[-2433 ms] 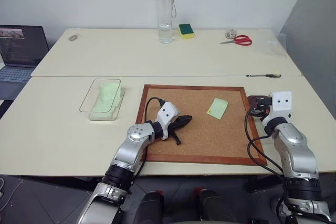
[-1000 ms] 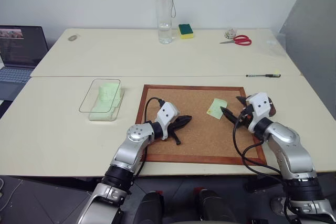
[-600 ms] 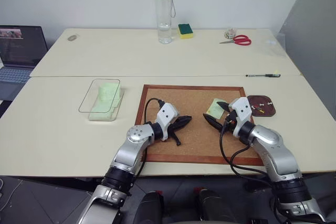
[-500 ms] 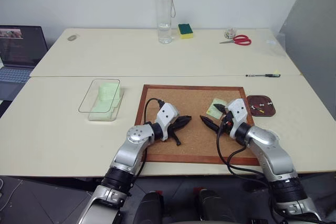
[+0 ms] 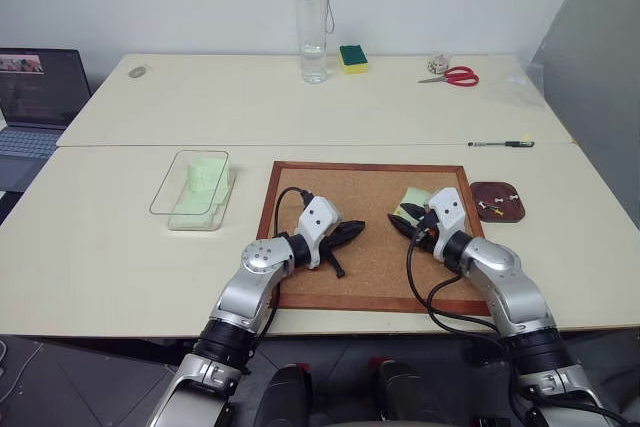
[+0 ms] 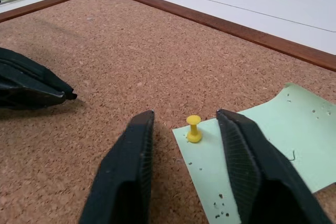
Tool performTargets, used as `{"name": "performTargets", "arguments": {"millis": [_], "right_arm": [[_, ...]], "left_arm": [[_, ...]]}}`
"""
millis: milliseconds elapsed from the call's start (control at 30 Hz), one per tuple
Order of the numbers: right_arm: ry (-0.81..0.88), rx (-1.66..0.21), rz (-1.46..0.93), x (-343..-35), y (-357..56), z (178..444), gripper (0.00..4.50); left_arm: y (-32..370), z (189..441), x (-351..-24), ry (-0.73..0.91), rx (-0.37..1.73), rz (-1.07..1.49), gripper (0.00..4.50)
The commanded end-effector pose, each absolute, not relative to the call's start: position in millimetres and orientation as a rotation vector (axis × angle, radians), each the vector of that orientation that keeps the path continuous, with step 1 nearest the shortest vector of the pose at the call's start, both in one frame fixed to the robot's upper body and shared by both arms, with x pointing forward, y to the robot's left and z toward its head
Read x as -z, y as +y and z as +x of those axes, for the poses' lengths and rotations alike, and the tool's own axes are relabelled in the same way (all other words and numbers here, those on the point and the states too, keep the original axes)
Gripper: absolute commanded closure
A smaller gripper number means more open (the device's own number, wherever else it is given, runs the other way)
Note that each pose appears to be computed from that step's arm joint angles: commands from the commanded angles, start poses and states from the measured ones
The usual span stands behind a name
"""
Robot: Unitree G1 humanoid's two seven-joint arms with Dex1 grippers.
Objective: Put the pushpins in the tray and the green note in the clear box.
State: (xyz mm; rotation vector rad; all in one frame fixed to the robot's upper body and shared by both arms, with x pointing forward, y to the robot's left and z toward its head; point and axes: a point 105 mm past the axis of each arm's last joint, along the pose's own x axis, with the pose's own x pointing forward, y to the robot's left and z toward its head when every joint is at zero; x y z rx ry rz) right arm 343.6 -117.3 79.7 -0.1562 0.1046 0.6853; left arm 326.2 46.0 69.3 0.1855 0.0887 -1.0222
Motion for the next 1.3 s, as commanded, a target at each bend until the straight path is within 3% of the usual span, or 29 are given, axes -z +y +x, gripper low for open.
{"name": "performTargets", "arguments": {"millis": [33,200,433,733,1300], "right_arm": [[0.059,-0.695,-0.164,-89,-111,346,3.56],[0.059,-0.697,-0.164,-88,-109,346,4.42],[0.053,-0.687,-0.184,-89,-111,346,4.42],[-0.059,-0.693,-0.122,-121,-113,342,4.42],[-0.094,-0.651,-0.107,-140,-127,336,4.42]], "left_arm": [[42,317,-51,0.16,1.044,0.176,4.5],[41,317,-51,0.16,1.045,0.174,4.5],[40,317,-50,0.161,1.046,0.174,4.5],[41,317,-50,0.163,1.046,0.173,4.5],[39,321,-53,0.152,1.05,0.182,4.5]]}}
